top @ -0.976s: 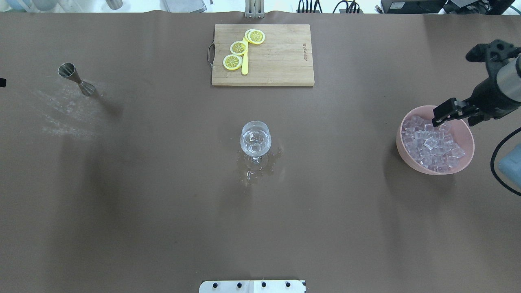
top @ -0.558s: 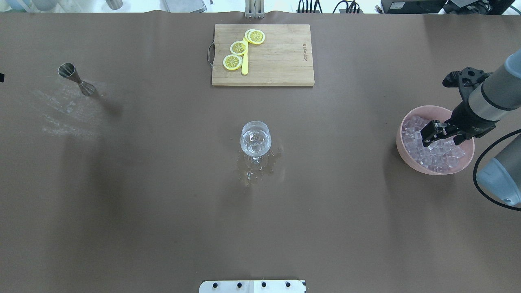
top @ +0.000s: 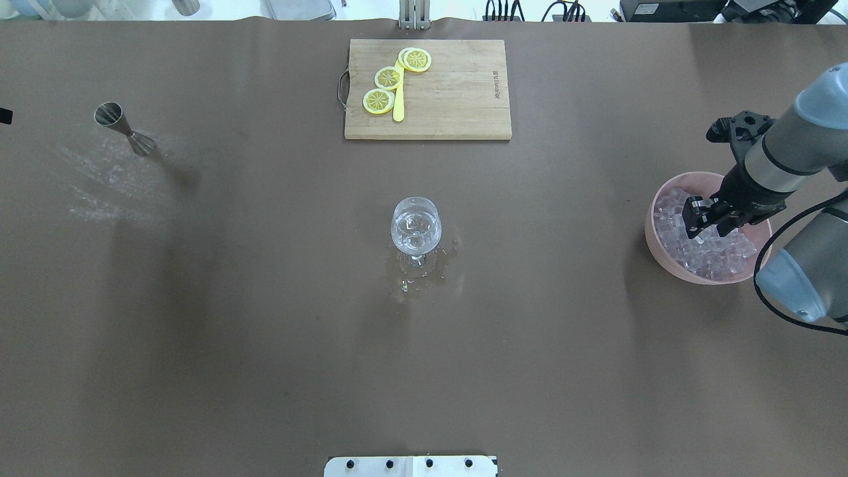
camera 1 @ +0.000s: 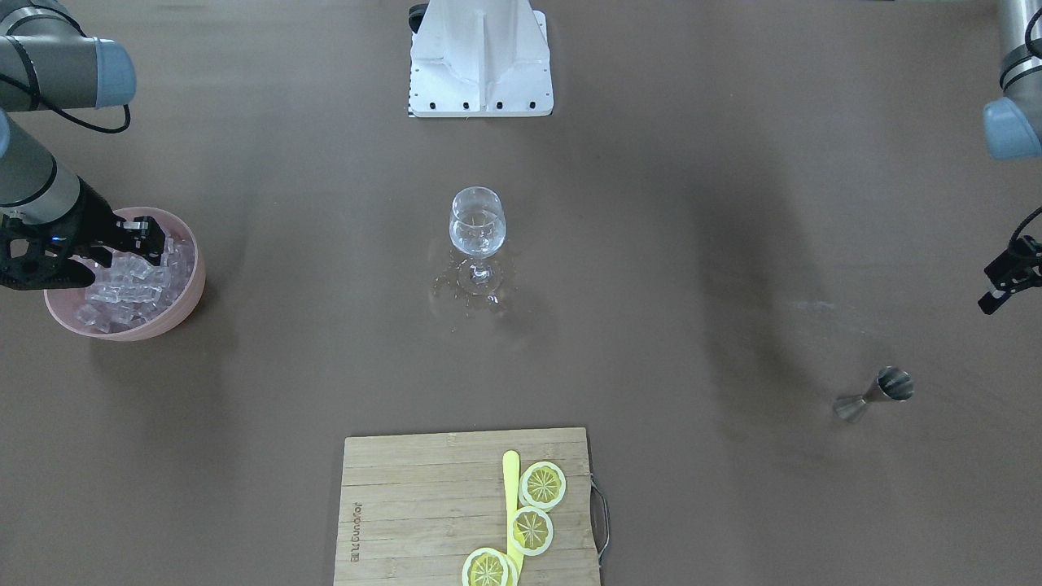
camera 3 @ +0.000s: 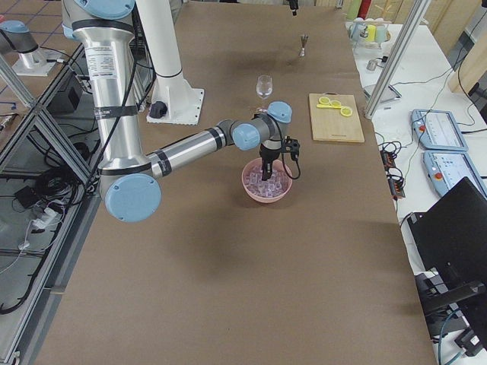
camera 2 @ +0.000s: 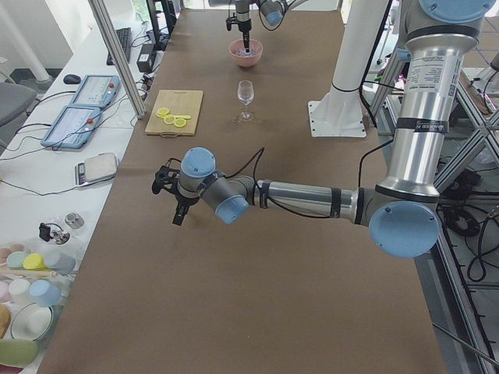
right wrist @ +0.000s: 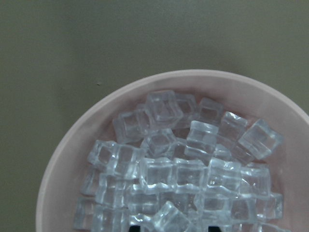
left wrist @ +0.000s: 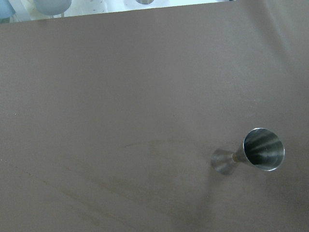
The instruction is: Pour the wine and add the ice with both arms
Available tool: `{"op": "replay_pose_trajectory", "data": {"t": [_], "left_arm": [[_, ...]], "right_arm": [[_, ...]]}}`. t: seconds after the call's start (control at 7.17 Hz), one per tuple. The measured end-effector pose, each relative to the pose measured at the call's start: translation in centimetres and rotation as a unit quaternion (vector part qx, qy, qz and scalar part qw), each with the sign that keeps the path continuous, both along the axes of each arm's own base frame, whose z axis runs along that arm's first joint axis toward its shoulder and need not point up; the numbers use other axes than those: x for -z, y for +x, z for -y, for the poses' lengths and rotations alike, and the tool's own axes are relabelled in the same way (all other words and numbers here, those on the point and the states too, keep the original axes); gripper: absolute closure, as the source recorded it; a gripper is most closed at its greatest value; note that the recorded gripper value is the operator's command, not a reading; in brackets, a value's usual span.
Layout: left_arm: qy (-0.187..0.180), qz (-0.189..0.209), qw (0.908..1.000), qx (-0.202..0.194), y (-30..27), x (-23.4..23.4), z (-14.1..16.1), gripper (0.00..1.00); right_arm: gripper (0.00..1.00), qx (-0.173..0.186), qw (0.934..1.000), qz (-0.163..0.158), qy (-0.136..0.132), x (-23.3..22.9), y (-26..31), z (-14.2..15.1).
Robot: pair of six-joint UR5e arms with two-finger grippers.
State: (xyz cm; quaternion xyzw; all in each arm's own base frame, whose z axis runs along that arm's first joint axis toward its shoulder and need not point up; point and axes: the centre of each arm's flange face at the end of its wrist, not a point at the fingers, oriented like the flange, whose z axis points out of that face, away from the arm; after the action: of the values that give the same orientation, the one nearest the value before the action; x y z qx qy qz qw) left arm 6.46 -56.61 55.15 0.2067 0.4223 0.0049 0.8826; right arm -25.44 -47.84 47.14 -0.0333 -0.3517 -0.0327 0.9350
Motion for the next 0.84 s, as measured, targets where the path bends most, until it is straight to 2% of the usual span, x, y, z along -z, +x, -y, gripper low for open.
{"op": "replay_pose_trajectory", "data": {"t": [0.28,0.42,0.56,0.84], "left_arm": [[0.005,0.000,1.0000,0.005,-0.62,0.36,0.05,0.02],[0.006,0.000,1.0000,0.007,-0.89,0.49,0.02,0.02],[0.007,0.000,0.9999,0.009,-1.04,0.54,-0.02,0.02],[0.006,0.000,0.9999,0.009,-1.13,0.43,-0.10,0.02]], "right_arm": [[0.53,0.000,1.0000,-0.002,-0.001,-0.15,-0.09,0.10],[0.64,0.000,1.0000,-0.004,-0.003,-0.47,-0.13,0.15],[1.00,0.000,1.0000,-0.005,-0.006,-0.82,-0.19,0.21],[1.00,0.002,1.0000,-0.001,-0.008,-0.68,-0.32,0.30]]}}
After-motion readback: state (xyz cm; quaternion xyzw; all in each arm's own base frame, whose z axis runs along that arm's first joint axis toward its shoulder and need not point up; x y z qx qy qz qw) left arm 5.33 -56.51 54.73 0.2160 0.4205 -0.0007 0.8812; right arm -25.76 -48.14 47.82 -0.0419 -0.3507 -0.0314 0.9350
